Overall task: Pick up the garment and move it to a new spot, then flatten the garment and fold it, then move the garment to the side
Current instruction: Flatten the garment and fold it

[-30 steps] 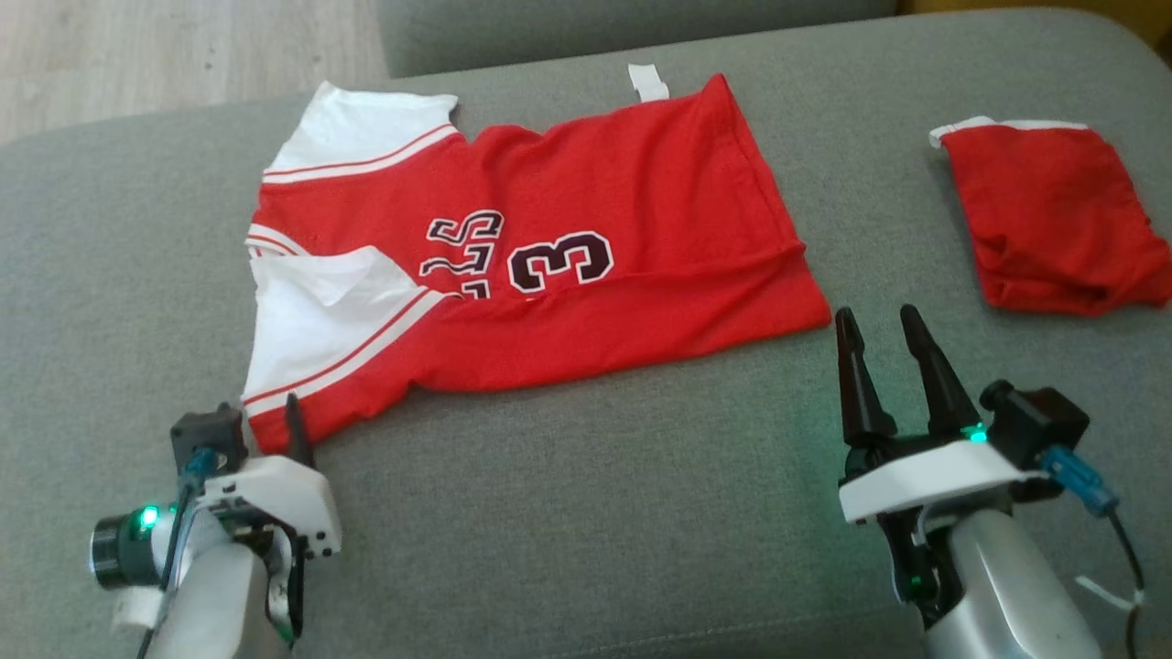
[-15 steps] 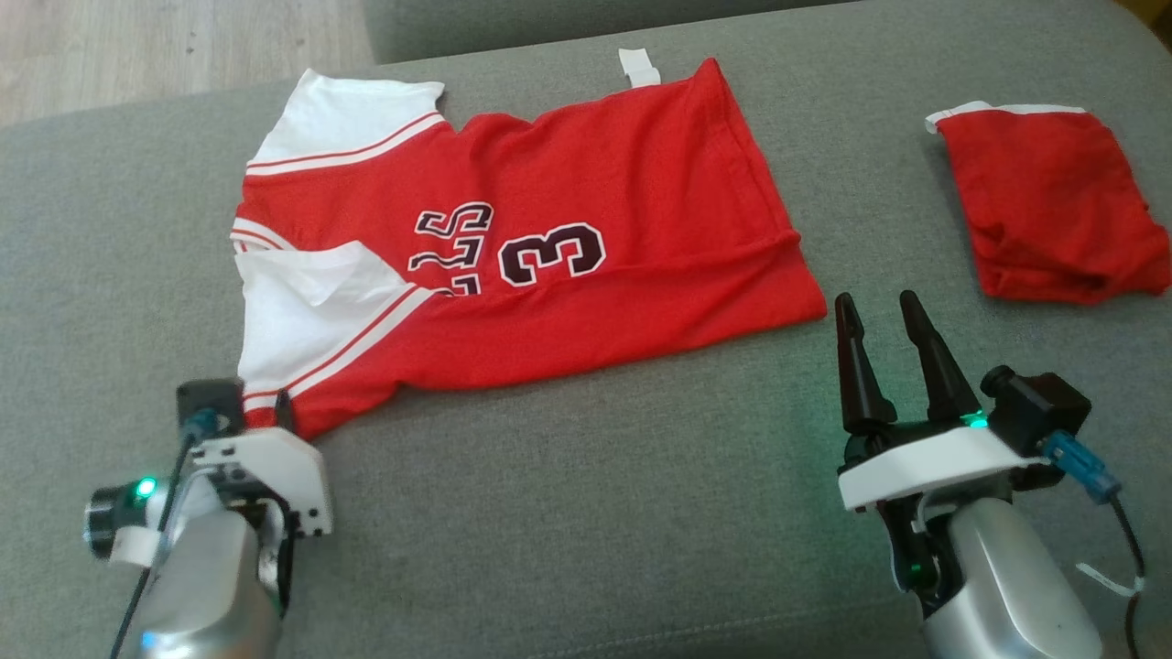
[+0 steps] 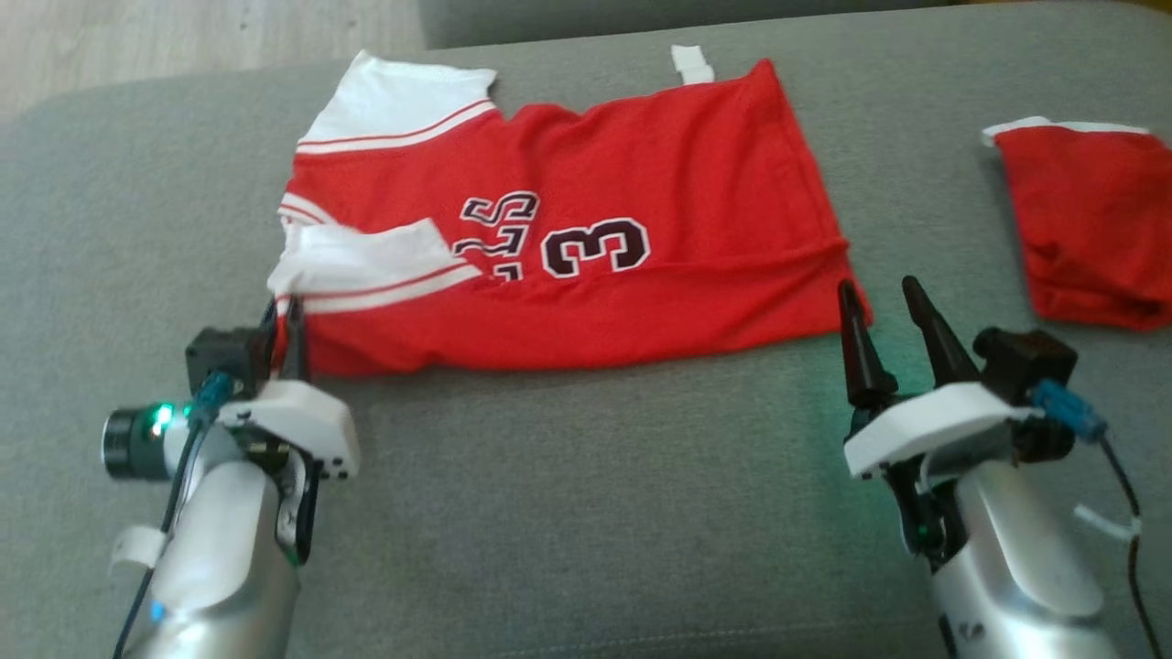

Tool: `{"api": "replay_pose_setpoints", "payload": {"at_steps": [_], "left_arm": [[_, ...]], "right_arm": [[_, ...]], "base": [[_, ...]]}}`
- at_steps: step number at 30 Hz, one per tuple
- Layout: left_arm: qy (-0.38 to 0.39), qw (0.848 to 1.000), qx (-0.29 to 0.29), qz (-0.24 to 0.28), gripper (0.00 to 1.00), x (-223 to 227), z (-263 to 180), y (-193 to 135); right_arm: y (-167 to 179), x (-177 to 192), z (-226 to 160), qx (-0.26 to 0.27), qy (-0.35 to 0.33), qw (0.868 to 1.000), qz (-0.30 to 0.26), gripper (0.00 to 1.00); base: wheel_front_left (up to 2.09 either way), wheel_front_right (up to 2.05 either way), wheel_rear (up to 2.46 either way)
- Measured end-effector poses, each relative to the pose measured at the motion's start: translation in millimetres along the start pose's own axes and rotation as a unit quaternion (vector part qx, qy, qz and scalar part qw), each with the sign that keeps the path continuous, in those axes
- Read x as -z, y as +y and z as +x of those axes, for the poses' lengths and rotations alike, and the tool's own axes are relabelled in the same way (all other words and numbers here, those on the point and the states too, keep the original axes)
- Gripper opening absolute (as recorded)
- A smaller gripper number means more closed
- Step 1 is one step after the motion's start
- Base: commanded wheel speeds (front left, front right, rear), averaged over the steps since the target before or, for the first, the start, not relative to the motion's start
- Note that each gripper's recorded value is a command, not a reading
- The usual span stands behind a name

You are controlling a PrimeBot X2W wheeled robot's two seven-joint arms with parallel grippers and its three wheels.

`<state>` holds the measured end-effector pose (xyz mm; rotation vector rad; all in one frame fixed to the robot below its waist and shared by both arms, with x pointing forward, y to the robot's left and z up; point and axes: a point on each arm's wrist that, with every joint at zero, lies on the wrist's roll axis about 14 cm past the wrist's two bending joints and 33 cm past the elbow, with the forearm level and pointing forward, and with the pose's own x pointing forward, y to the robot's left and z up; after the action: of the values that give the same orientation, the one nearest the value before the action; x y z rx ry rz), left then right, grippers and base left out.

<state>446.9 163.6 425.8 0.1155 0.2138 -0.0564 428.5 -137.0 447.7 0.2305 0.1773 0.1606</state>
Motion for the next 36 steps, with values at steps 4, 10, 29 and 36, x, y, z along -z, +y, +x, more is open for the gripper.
{"api": "replay_pose_setpoints", "payload": {"at_steps": [4, 10, 29, 36], "left_arm": [[-0.033, 0.999, 0.010, 0.008, 0.00, -18.5, 0.8, -1.1], [-0.059, 0.998, 0.023, 0.017, 0.00, -32.7, -0.8, -5.6], [-0.060, 0.997, 0.036, 0.025, 0.00, -31.5, -4.4, -12.7], [-0.045, 0.998, 0.034, 0.026, 0.00, -20.5, -19.8, -11.6]], "right_arm": [[-4.0, 9.5, 15.0, 0.006, 0.032, 0.999, -0.002, 1.00], [-11.3, 30.4, 33.4, 0.019, 0.093, 0.995, 0.009, 1.00], [-20.3, 68.8, 34.1, 0.035, 0.182, 0.983, 0.001, 0.00], [-14.8, 46.8, 27.5, 0.030, 0.136, 0.990, 0.007, 0.00]], "base": [[0.00, 0.00, 0.00], [0.00, 0.00, 0.00], [0.00, 0.00, 0.00], [0.00, 0.00, 0.00]]}}
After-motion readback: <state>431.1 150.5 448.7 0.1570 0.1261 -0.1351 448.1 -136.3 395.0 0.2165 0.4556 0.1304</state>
